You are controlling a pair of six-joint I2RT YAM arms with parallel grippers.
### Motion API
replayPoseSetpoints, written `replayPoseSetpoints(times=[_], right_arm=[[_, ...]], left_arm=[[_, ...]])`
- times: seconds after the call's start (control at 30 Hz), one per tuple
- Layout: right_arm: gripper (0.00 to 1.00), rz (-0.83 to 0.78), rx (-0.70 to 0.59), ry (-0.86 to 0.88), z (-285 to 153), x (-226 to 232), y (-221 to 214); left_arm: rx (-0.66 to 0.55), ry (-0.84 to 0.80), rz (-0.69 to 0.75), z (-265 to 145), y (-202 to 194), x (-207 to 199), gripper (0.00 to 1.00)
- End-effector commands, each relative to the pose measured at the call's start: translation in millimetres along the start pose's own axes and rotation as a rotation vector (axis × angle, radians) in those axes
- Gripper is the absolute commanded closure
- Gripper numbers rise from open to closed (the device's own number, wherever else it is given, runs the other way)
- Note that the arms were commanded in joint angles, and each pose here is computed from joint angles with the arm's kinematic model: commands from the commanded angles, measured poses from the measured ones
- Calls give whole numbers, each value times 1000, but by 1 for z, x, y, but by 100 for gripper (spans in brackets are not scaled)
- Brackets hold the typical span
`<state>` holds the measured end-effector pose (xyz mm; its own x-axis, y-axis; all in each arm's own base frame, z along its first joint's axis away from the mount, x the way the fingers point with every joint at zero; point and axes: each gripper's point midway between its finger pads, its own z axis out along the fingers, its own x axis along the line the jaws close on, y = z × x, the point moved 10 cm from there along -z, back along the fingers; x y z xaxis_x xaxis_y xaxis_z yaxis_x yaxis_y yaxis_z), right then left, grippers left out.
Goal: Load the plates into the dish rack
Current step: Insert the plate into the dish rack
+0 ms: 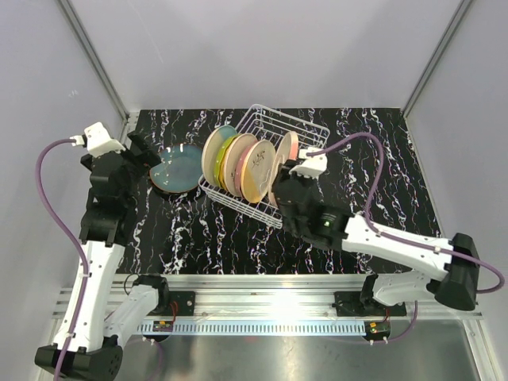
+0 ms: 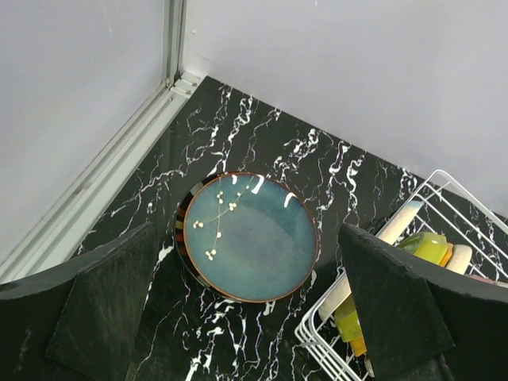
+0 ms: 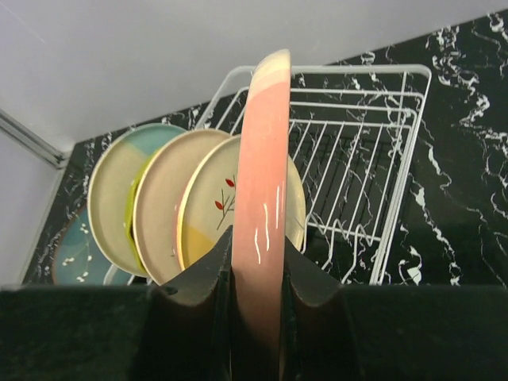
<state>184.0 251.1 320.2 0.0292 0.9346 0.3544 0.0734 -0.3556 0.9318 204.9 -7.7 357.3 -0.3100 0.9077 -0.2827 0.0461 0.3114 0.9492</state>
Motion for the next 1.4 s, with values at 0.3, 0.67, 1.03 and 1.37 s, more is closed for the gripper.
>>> replayPoseSetpoints(times=[0.3,0.67,1.03,1.37], right_arm=[[100,306,-36,-147,41,21,-3],[100,301,-22,-160,50,22,-15],[100,313,-30,-131,52,32,-5],[100,289,6,-150,56,31,-24]], left_arm=[[39,-32,-36,7,-3,-8,1],[49,-35,-46,7,-4,-9,1],[51,-34,-48,7,-5,-9,1],[52,-39,-51,7,-4,-10,1]])
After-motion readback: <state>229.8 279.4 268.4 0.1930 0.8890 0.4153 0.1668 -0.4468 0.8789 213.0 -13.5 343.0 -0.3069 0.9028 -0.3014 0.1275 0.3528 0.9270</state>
